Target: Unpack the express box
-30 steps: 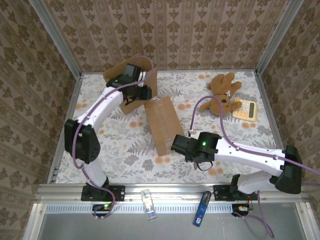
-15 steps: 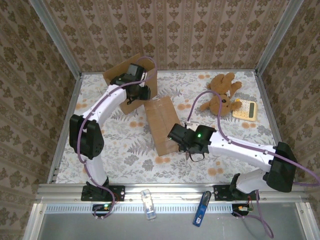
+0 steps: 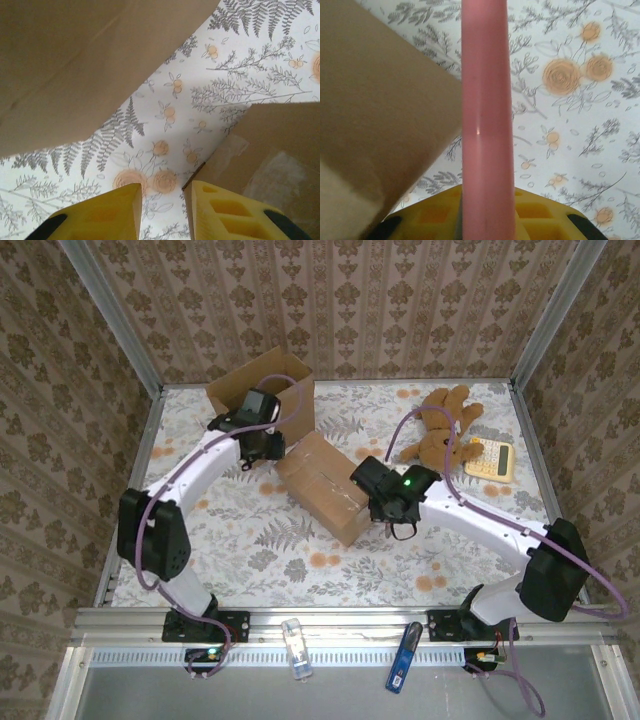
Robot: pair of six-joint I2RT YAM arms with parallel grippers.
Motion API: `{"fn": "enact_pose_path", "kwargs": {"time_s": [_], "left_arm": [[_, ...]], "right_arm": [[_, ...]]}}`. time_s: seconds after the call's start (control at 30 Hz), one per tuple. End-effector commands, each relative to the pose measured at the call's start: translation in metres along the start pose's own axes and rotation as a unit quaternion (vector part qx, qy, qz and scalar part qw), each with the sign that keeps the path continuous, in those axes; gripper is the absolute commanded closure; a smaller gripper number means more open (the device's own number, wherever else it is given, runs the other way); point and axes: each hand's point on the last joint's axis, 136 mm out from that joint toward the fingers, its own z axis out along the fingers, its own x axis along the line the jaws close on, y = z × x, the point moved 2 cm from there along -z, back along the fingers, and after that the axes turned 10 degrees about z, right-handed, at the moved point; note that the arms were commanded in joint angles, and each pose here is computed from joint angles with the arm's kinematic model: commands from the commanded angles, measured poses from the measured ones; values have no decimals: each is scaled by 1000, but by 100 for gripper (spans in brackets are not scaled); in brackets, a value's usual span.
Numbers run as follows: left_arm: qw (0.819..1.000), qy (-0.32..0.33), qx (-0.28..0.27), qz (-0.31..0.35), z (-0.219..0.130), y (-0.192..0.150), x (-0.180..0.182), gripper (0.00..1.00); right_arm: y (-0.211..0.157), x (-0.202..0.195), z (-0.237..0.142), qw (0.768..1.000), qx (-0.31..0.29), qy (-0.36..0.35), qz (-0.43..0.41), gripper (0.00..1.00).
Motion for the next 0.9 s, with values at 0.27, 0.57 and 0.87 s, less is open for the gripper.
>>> {"fn": "enact_pose_path", "kwargs": {"time_s": [0.27, 0.57, 0.87], "left_arm": [[998, -29, 43, -17, -26, -65, -24, 68], [999, -14, 48, -19, -35, -73, -24, 66], [996, 67, 33, -52, -57, -51, 13, 49]], "right_arm": [[40, 19, 5, 998, 12, 61, -15, 100], [44, 20, 17, 998, 28, 63, -7, 100], [56, -23, -1, 1000, -13, 12, 6, 100]]}}
